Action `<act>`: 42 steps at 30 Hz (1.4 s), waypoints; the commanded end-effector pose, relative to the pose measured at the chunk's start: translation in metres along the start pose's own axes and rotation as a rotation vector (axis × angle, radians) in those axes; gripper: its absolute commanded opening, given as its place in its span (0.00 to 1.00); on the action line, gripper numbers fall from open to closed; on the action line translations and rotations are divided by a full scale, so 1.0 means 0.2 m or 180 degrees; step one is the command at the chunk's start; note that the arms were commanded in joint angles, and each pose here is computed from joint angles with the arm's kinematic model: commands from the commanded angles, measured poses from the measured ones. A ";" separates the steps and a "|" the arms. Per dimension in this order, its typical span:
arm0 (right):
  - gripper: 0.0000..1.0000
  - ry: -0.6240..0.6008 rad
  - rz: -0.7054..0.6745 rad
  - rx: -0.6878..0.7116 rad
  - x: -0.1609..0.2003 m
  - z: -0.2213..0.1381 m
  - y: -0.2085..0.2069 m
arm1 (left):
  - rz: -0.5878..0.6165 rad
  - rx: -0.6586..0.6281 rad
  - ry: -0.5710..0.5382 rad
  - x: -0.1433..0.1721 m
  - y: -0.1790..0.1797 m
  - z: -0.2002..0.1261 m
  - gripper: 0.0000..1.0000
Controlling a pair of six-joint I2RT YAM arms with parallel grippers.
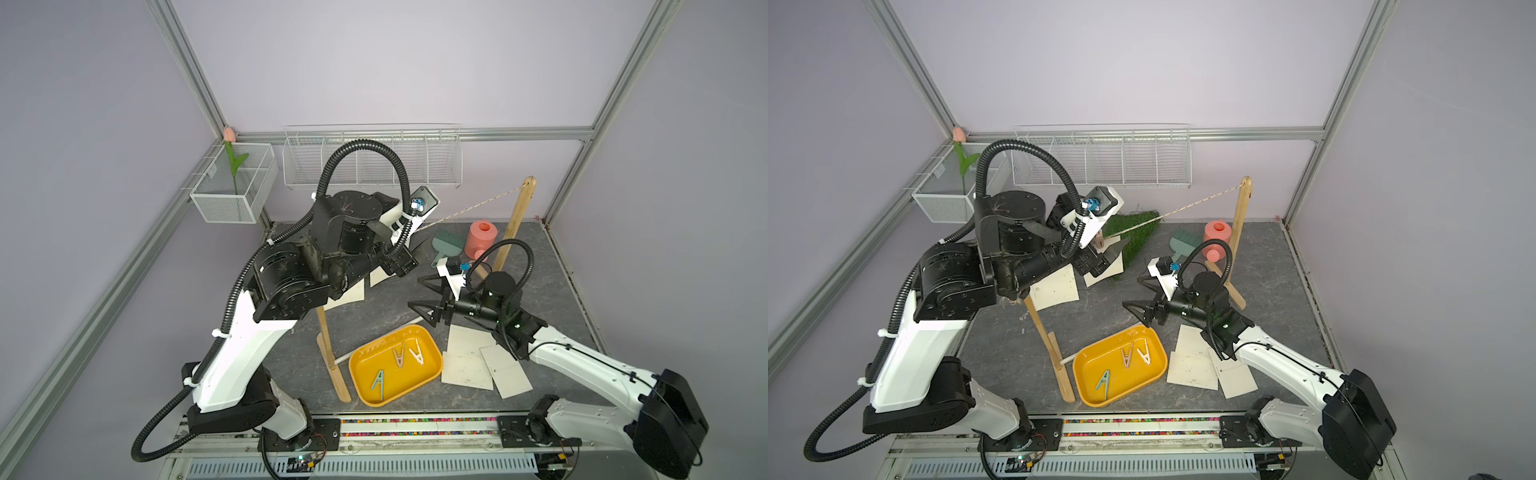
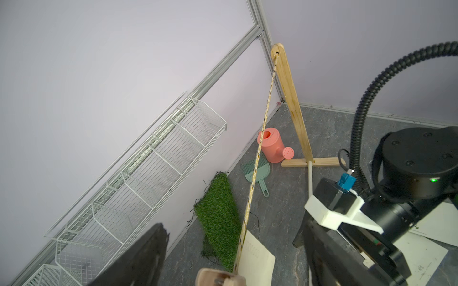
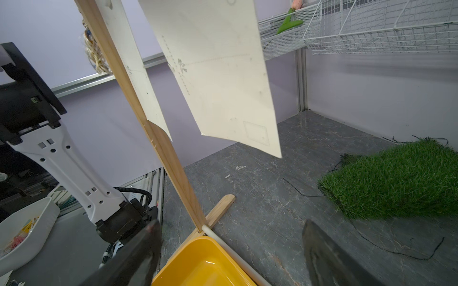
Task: Remove the postcards from the strings
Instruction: Pinch the postcard on the clothesline.
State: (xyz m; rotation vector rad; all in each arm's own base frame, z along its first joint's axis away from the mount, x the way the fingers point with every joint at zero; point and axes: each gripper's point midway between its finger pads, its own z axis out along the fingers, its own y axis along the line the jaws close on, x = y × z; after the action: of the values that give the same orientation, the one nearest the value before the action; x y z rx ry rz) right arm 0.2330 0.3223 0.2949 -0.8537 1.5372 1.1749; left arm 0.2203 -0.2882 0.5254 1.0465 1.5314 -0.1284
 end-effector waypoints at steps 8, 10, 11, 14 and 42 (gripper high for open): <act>0.91 -0.0296 -0.0190 -0.0359 -0.18 0.04 0.06 | -0.0246 0.0145 0.0364 0.19 0.03 -0.05 0.86; 0.92 -0.0298 -0.0194 -0.0385 -0.19 0.05 0.06 | -0.0283 0.0176 0.0407 0.22 0.02 -0.03 0.86; 0.92 -0.0299 -0.0195 -0.0394 -0.19 0.05 0.06 | -0.0293 0.0181 0.0414 0.22 0.02 -0.02 0.85; 0.93 -0.0308 -0.0209 -0.0417 -0.20 0.06 0.06 | -0.0322 0.0205 0.0435 0.23 0.03 0.00 0.84; 0.98 -0.0534 -0.0181 -0.0740 -0.36 0.22 -0.08 | -0.0436 0.0139 0.0481 0.31 0.10 0.03 0.73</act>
State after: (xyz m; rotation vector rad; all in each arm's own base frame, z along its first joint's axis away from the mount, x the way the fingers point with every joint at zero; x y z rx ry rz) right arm 0.2848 0.3540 0.3438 -0.8803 1.3263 1.3171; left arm 0.2476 -0.2522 0.4823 1.0124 1.7373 -0.1788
